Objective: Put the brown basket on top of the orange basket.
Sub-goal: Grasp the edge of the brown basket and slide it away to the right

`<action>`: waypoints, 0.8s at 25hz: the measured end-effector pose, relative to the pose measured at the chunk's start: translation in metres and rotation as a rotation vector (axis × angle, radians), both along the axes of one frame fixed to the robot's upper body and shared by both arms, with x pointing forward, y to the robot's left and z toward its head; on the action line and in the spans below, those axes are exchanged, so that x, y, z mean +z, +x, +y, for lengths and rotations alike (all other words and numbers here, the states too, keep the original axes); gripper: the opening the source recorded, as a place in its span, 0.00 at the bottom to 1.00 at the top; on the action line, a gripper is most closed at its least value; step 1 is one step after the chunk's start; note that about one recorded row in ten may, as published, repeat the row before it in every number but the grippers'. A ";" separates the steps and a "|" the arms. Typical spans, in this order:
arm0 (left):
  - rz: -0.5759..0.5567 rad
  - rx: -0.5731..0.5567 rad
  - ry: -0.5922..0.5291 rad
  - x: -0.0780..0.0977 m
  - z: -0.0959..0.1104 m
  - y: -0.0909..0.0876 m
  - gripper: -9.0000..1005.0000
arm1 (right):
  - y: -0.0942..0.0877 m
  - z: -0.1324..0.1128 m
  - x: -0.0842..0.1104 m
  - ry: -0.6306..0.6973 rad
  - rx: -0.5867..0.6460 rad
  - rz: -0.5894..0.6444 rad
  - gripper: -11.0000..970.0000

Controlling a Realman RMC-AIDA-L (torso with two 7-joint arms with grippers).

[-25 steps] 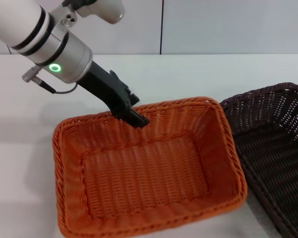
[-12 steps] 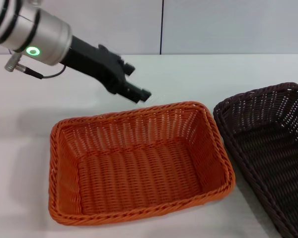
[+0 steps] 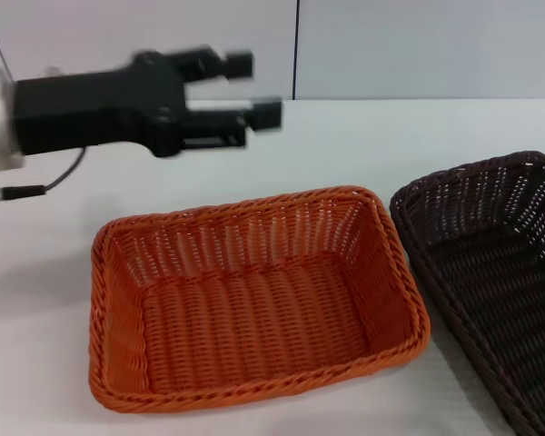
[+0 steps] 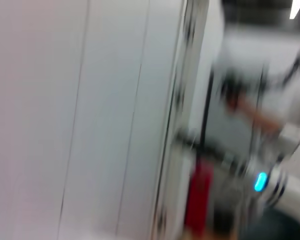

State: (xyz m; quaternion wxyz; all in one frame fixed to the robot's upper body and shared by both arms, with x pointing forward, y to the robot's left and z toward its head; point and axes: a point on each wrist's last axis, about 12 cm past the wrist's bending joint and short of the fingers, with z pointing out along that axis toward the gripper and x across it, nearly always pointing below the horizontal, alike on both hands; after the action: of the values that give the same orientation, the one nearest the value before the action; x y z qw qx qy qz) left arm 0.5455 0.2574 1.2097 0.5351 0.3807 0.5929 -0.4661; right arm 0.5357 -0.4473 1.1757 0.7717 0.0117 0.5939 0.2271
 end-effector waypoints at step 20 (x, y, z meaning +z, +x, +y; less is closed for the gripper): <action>-0.158 0.146 -0.326 -0.053 0.022 -0.042 0.84 | 0.130 0.077 0.165 -0.923 0.414 0.477 0.49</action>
State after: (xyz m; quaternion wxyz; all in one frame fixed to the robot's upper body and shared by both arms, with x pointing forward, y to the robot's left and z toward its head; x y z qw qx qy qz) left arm 0.5032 0.2789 1.1569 0.6669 0.2804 0.4918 -0.4844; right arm 0.6654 -0.3703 1.3403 0.4802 -0.3930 0.7799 0.0815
